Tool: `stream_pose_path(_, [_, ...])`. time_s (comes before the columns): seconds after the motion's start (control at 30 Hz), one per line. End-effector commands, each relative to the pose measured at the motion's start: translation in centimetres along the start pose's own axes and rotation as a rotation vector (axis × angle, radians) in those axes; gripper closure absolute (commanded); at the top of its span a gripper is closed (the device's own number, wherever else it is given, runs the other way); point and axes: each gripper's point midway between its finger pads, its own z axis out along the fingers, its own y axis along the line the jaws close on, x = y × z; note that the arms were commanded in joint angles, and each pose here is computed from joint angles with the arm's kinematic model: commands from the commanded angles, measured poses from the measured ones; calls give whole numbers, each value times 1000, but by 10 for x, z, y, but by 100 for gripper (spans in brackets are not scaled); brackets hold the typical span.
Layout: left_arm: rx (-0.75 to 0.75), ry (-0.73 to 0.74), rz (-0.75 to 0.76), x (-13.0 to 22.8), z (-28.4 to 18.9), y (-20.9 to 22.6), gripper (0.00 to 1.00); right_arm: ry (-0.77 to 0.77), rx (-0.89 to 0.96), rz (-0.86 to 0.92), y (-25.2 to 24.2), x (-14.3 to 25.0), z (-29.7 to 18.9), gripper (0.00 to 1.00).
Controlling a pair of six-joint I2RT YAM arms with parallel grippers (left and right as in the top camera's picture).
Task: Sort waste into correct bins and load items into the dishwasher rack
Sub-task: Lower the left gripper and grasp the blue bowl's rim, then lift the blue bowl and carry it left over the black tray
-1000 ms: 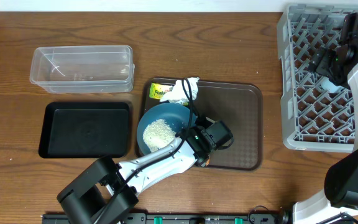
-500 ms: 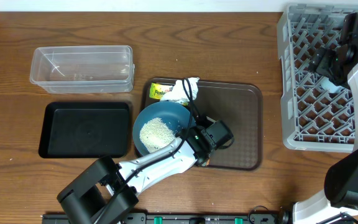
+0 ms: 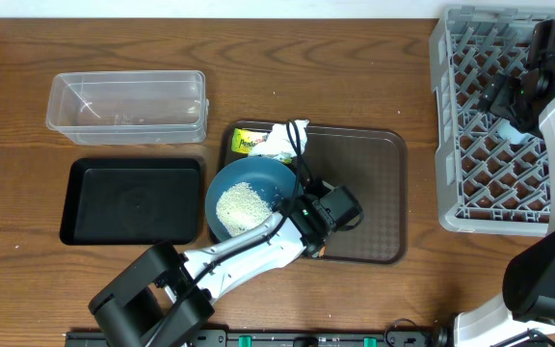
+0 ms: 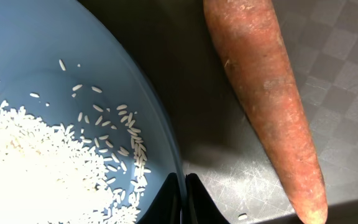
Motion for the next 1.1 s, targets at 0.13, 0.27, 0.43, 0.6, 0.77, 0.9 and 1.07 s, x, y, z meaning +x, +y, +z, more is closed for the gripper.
stream_pose_path(0.13, [27,-80,15,-24,-31,0,94,-5,15,-10,-3,-1,0,1])
stream_pose_path(0.27, [38,-105,8,-26,-45,3,94,-5,15,-10,-3,-1,0,1])
stream_pose_path(0.43, [44,-125,25,-25,-60,8,94,-5,15,-10,-3,-1,0,1])
stream_pose_path(0.6, [56,-170,-4,-31,-77,18,94,-5,15,-10,-3,-1,0,1])
stream_pose_path(0.77, [50,-202,-72,-39,-87,40,94,-5,15,-10,-3,-1,0,1])
stream_pose_path(0.9, [51,-219,-143,-44,-92,62,94,-5,15,-10,-3,-1,0,1])
stream_pose_path(1.07, [101,-214,-251,-47,-94,88,94,-5,15,-10,-3,-1,0,1])
